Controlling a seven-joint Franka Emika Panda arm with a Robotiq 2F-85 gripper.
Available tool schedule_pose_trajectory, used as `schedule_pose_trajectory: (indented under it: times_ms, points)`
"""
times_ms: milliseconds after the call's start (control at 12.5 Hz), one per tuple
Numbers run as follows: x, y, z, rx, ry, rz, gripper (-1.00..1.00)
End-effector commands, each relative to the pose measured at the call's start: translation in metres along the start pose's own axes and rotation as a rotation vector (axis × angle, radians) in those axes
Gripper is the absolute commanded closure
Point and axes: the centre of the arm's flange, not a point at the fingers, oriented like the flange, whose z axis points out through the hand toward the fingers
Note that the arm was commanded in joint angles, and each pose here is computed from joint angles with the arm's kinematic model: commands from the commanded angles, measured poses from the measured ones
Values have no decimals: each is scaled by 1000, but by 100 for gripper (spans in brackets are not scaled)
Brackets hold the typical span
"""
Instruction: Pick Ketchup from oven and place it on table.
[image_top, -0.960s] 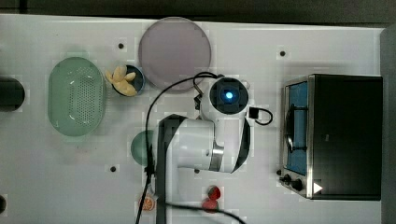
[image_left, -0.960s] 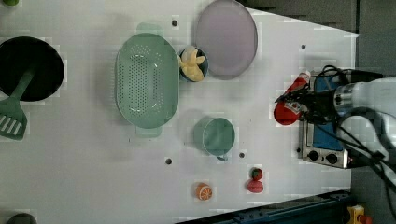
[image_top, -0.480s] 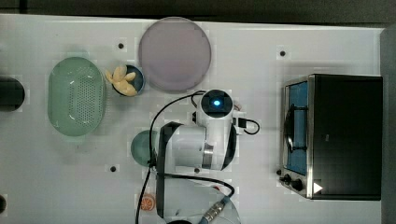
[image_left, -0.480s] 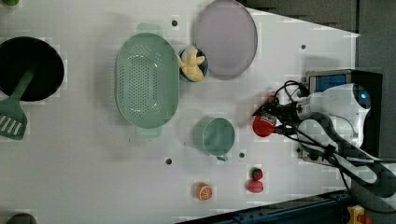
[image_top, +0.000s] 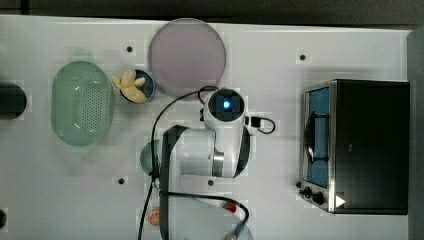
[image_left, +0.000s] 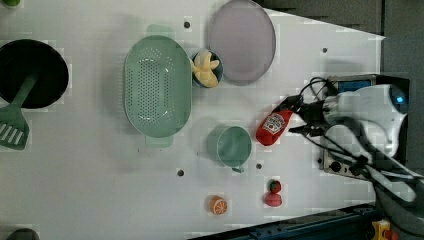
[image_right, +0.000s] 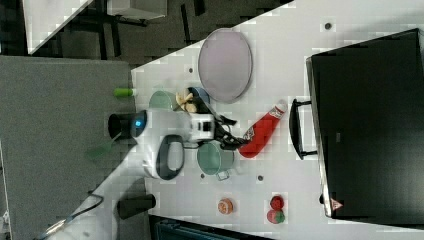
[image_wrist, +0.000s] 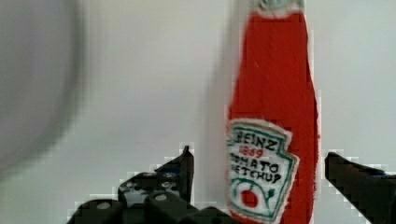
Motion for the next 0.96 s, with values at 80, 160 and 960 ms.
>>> schedule_pose_trajectory:
  times_ms: [80, 160, 960]
  points:
    - [17, -11, -163, 205, 139, 27, -100]
    - [16, -10, -192, 215, 138, 23, -100]
    - [-10, 16, -391, 177, 79, -11, -100]
